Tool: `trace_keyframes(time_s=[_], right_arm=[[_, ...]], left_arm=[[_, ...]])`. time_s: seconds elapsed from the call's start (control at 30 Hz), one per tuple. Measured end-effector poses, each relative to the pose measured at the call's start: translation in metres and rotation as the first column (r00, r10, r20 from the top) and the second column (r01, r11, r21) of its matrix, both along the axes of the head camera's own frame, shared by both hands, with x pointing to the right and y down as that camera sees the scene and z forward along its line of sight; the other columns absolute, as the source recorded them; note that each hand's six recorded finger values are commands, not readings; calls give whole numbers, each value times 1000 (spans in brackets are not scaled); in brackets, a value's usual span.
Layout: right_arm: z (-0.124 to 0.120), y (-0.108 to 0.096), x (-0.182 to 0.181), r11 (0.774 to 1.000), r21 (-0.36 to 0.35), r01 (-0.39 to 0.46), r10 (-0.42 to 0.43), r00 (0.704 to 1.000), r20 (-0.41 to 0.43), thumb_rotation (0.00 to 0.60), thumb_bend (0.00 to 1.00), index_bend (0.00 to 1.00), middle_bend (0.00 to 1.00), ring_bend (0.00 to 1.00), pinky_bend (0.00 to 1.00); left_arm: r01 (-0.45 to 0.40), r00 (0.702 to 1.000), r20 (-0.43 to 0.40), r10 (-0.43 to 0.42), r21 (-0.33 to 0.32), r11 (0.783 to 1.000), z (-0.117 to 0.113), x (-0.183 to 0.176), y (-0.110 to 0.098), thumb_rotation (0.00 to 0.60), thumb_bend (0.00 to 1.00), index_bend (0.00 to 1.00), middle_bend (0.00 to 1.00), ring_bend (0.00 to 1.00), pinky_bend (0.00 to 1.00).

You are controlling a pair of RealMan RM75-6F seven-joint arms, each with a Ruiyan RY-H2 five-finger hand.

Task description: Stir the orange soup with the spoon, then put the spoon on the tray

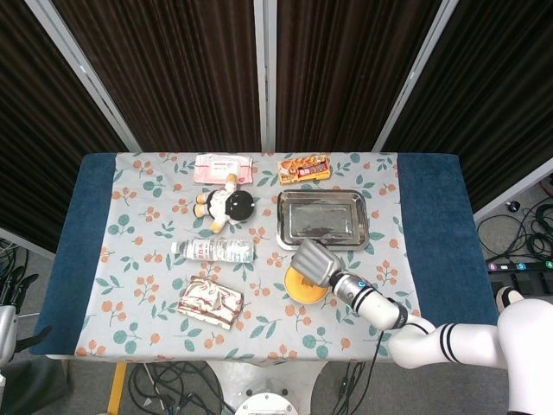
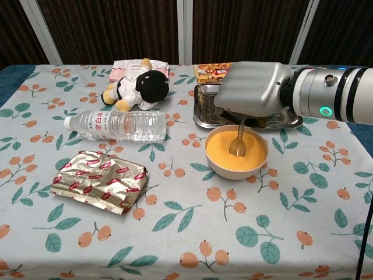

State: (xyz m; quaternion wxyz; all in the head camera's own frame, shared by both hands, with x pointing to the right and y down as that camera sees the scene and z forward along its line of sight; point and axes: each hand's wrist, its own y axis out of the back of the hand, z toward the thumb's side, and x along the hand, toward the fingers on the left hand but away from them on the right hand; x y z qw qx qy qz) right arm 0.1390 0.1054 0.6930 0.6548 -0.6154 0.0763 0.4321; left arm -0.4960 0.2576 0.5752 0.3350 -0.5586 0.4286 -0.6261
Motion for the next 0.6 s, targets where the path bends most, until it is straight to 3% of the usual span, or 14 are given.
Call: trace_keyframes(time_s=[0.27, 0.43, 0.6], right_arm=[[1, 1, 2, 991, -92, -94, 97, 995, 31, 600, 432, 776, 979, 967, 1000], [0, -6, 9, 964, -172, -202, 213, 976, 52, 600, 433, 780, 979, 967, 1000], [-8, -23, 20, 955, -157, -251, 263, 963, 62, 600, 432, 783, 979, 967, 1000]], left_arm=[[2, 1000, -1, -2, 0, 1000, 0, 0, 0, 600, 58, 217, 142, 117, 134], [4, 1000, 1, -4, 0, 1000, -1, -1, 1, 600, 58, 217, 142, 117, 134], [-6, 1000, 1, 6, 2, 1000, -1, 2, -1, 600, 58, 217, 142, 117, 134]])
